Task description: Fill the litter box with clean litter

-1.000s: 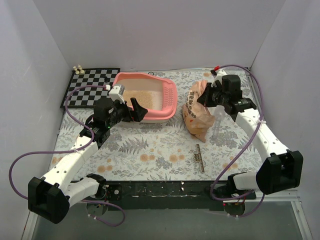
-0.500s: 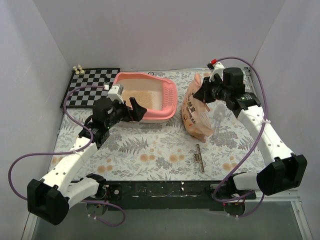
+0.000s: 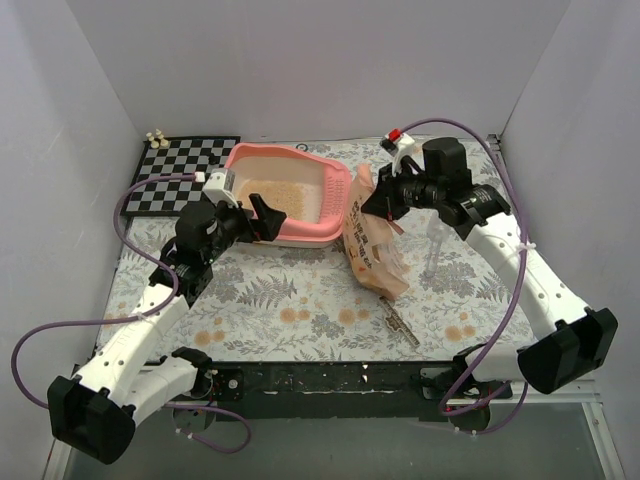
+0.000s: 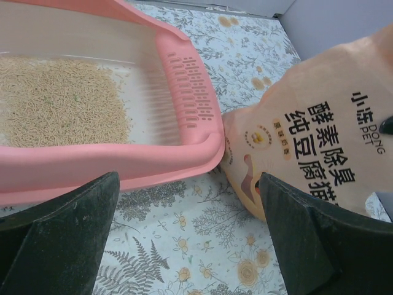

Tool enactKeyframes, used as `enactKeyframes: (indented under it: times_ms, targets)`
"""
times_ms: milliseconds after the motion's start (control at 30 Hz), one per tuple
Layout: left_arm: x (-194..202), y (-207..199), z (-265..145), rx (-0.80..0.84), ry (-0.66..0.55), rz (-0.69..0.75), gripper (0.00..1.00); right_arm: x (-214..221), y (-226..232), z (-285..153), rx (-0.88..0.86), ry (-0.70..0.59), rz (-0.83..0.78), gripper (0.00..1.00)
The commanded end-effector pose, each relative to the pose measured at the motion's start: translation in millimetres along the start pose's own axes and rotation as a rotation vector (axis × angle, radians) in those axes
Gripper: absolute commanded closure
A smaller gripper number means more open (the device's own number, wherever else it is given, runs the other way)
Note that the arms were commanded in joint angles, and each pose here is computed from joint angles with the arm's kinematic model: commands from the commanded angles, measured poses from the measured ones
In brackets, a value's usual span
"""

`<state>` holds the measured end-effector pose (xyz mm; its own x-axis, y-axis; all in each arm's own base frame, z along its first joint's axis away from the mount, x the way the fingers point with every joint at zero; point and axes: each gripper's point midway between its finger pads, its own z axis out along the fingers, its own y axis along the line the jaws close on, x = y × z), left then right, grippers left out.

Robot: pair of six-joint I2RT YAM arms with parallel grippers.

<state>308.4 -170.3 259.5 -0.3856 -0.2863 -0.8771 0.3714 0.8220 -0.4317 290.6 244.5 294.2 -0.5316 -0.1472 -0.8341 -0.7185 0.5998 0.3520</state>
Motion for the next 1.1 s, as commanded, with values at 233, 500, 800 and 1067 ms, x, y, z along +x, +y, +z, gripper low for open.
enactKeyframes:
  times_ms: [233,500,800,1067]
  targets:
    - [-14.2,6.3,-8.5,-0.035,-0.07,-0.003,0.02,-36.0,112.2,-67.7,-0.283,-0.246,-0.336,0.99]
    - [-14.3,11.3,-7.6,-0.046,-0.071,-0.008,0.02,-5.0,141.7,-51.2,-0.433,-0.16,-0.418,0.99]
    - [-14.0,0.0,-9.5,0.017,-0.053,0.022,0.02,-9.7,162.1,2.8,-0.554,-0.033,-0.628,0.99]
    - [-26.9,-5.3,-24.1,0.03,-0.115,0.053,0.02,-34.4,181.5,34.6,-0.578,0.049,-0.829,0.99]
